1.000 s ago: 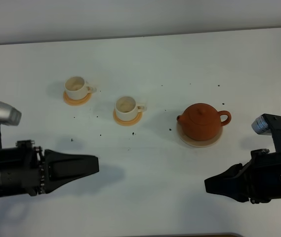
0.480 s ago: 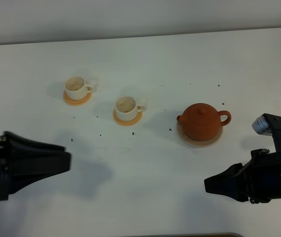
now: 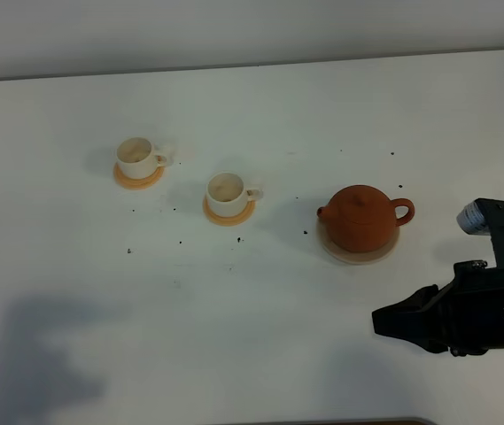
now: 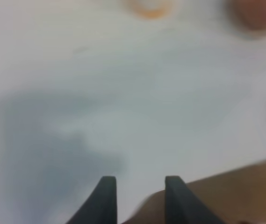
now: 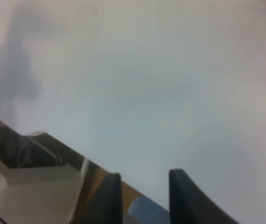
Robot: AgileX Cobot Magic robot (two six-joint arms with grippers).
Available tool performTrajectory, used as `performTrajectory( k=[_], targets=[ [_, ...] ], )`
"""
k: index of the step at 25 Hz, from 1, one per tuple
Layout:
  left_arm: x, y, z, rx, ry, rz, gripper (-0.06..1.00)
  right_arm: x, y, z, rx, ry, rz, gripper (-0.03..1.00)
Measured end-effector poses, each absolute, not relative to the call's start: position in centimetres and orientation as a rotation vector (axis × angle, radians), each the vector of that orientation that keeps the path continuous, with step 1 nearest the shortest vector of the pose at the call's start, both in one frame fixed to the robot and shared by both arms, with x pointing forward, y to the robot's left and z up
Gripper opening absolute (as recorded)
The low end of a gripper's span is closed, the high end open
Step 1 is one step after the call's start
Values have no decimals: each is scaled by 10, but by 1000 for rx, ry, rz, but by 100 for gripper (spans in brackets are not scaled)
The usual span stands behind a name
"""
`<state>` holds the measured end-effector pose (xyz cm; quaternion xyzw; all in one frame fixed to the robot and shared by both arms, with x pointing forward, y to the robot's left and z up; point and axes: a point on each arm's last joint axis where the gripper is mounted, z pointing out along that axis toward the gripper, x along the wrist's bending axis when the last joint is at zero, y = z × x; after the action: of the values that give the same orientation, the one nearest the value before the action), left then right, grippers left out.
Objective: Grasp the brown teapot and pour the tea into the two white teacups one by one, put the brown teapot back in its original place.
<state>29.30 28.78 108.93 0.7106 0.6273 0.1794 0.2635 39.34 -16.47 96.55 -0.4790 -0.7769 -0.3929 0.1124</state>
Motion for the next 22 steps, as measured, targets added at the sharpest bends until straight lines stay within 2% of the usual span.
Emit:
performTrajectory(
  k=[3,11,22],
  targets=[
    [282,297,1085,1874,1792,591,25,393,-165,966,-1404,-2282,-1154,24],
    [272,298,1045,1848,1818,604,25,393,-165,966,-1403,-2282,-1155,24],
    [239,296,1047,1695,1655,809,25,391,-163,966,-1377,-2266,-1148,24]
  ],
)
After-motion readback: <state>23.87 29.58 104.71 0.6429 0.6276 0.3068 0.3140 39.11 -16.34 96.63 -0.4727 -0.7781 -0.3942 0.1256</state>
